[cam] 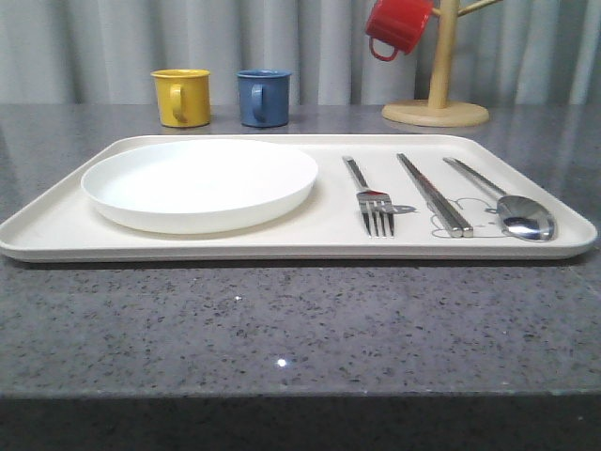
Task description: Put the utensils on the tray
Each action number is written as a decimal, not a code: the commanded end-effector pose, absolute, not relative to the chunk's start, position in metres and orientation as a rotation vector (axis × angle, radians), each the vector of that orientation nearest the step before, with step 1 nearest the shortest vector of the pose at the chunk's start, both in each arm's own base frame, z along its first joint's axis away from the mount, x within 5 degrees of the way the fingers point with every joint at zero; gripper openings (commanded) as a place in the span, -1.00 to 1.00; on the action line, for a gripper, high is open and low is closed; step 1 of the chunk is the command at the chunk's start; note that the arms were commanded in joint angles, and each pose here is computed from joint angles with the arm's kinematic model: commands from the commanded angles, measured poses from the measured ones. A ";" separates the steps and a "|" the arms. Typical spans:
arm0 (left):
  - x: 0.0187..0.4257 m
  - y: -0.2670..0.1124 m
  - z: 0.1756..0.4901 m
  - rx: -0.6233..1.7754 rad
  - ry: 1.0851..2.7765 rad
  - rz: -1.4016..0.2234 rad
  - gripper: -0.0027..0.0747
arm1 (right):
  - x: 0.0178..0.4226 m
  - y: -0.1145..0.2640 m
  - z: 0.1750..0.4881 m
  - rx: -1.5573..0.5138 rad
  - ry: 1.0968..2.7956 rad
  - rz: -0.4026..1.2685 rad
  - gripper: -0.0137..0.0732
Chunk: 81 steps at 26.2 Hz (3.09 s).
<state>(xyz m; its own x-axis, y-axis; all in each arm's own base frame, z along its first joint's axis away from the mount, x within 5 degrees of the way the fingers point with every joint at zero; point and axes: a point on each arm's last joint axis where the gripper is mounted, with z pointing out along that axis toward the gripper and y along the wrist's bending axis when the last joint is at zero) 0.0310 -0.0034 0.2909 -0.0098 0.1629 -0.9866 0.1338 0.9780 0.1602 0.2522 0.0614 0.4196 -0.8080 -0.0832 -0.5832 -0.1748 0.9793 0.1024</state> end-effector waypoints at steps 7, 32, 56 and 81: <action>0.030 -0.004 0.305 0.212 1.496 0.005 -0.98 | 0.184 0.037 0.413 -0.187 2.171 0.094 -0.85; 0.030 -0.004 0.305 0.212 1.496 0.005 -0.98 | 0.061 0.011 0.311 -0.168 1.632 0.136 -0.85; 0.030 -0.004 0.305 0.212 1.496 0.005 -0.98 | 0.055 0.010 0.307 -0.163 1.620 0.141 -0.85; 0.030 -0.002 0.274 0.156 1.519 0.045 -0.98 | 0.055 0.010 0.307 -0.163 1.620 0.141 -0.85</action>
<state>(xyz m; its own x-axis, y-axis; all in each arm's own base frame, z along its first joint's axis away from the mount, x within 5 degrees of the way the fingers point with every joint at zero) 0.0312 -0.0024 0.2732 -0.0253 0.1597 -0.9868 0.0996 0.9826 0.1565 0.0544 0.0098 0.2923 -0.1526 -0.0200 -0.9881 -0.1915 0.9814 0.0097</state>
